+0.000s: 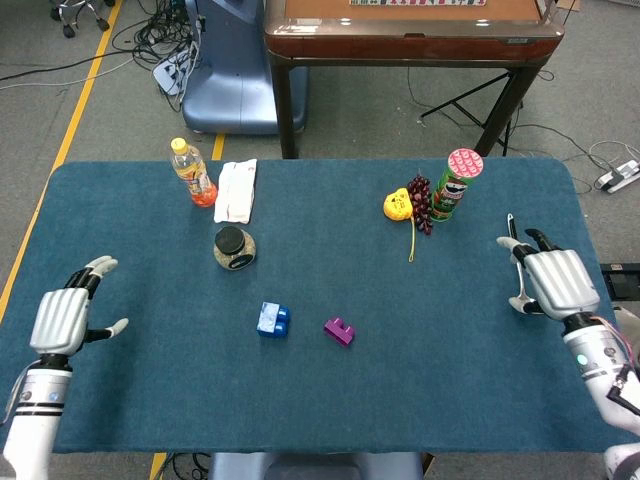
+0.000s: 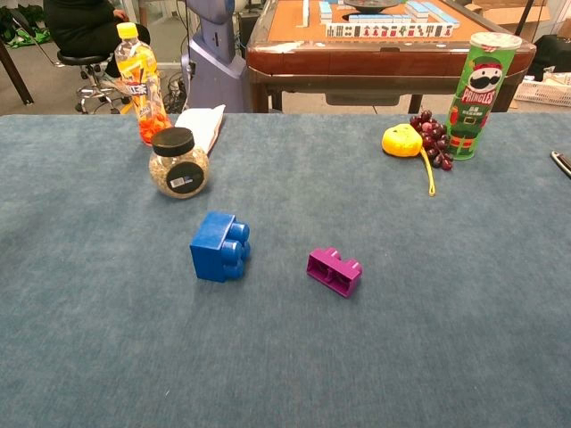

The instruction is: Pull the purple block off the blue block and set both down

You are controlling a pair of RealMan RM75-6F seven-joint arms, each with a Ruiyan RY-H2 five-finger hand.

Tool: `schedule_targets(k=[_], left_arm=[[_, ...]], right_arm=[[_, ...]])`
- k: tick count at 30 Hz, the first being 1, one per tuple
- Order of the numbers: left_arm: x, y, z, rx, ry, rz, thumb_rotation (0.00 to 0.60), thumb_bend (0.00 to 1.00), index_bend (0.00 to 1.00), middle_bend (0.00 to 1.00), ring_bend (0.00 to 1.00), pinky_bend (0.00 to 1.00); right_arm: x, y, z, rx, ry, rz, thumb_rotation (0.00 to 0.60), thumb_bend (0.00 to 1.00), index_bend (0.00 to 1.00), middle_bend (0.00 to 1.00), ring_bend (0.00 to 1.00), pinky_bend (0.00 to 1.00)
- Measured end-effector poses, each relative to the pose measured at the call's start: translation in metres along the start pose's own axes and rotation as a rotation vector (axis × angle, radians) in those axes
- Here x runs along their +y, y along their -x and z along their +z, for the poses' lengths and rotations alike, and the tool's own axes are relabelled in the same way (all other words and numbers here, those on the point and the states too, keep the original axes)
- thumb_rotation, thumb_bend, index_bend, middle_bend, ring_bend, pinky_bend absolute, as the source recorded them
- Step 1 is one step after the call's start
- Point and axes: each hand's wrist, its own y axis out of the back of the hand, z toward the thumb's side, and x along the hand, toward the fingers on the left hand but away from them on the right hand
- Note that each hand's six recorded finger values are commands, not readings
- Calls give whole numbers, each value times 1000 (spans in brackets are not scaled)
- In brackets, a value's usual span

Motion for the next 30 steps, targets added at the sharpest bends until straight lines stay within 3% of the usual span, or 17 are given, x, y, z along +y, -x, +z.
schedule_targets(k=[11,17,24,30], left_arm=[[21,55,-54,79,-112,-51,600,0,166,168,160,508],[27,77,-74,131,-133,-24,600,0,166,186,160,508],[32,80,-80,136,-179,8,600,0,130,197,160,508],[30,78,-79,127,-215,-12,600,0,131,199,160,508]], right_arm=[[-6,-56,-41,-101,-27,-56,600,0,250,383,357,457],[1,-72,-49,-129,-22,-94,600,0,270,383,357,457],[-1,-85,-55,-151,-1,-100,600,0,281,383,357,457],[-5,-92,-61,-178,20,-97,600,0,291,383,357,457]])
